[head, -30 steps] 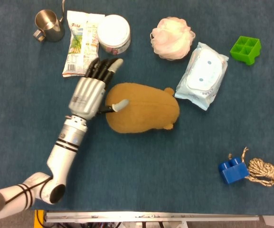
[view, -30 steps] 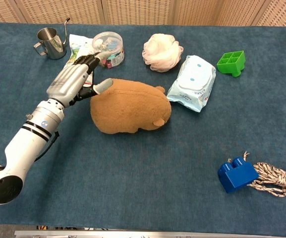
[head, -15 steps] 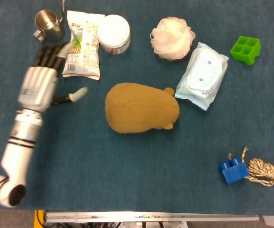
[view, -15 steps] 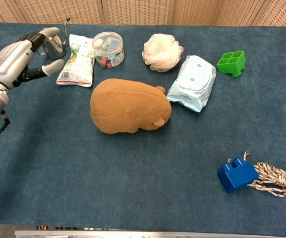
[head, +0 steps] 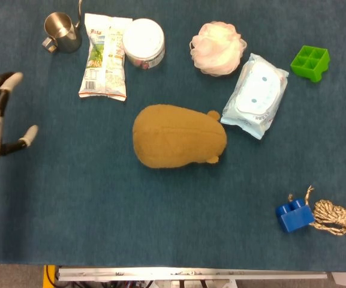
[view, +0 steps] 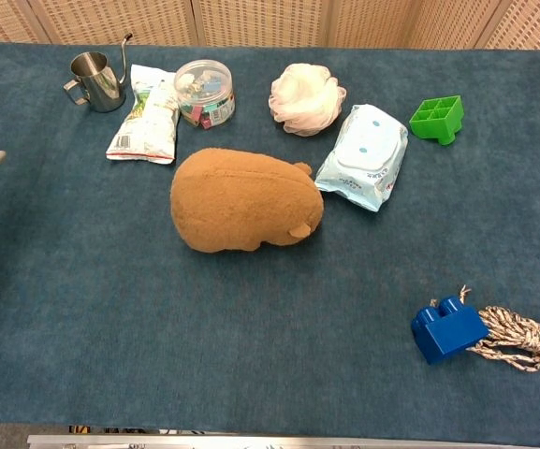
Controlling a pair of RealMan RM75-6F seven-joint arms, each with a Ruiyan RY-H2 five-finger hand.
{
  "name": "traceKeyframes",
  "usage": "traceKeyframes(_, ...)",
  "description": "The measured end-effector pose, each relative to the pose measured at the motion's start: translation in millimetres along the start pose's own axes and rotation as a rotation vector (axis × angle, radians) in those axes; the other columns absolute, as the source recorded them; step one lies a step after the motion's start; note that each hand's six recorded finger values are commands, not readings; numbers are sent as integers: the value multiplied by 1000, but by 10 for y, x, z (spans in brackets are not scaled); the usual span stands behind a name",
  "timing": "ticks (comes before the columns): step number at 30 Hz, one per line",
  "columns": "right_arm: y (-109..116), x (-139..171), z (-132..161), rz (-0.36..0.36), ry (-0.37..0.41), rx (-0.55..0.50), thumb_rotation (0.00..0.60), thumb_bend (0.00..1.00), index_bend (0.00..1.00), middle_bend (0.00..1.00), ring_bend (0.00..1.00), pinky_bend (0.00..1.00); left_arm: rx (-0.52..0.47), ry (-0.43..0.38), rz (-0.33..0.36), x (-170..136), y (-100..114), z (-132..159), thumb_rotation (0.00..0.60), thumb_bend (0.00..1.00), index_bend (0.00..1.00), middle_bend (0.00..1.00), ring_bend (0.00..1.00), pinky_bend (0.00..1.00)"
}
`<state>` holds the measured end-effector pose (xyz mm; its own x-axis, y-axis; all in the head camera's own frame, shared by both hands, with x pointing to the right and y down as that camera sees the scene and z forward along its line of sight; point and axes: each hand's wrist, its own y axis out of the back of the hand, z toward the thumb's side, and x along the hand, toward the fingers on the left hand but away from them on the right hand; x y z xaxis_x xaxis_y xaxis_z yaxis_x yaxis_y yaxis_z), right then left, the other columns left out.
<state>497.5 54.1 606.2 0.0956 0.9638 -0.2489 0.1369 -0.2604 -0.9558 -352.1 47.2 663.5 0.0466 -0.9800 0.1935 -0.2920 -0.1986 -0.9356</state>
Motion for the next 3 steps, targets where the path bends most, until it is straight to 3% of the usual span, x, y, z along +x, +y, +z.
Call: traceKeyframes(3, -22, -8, 38, -4, 20, -5, 600, 154, 346, 399, 237, 254, 29, 5, 32, -141, 90, -52, 593, 234, 193, 194, 138, 40)
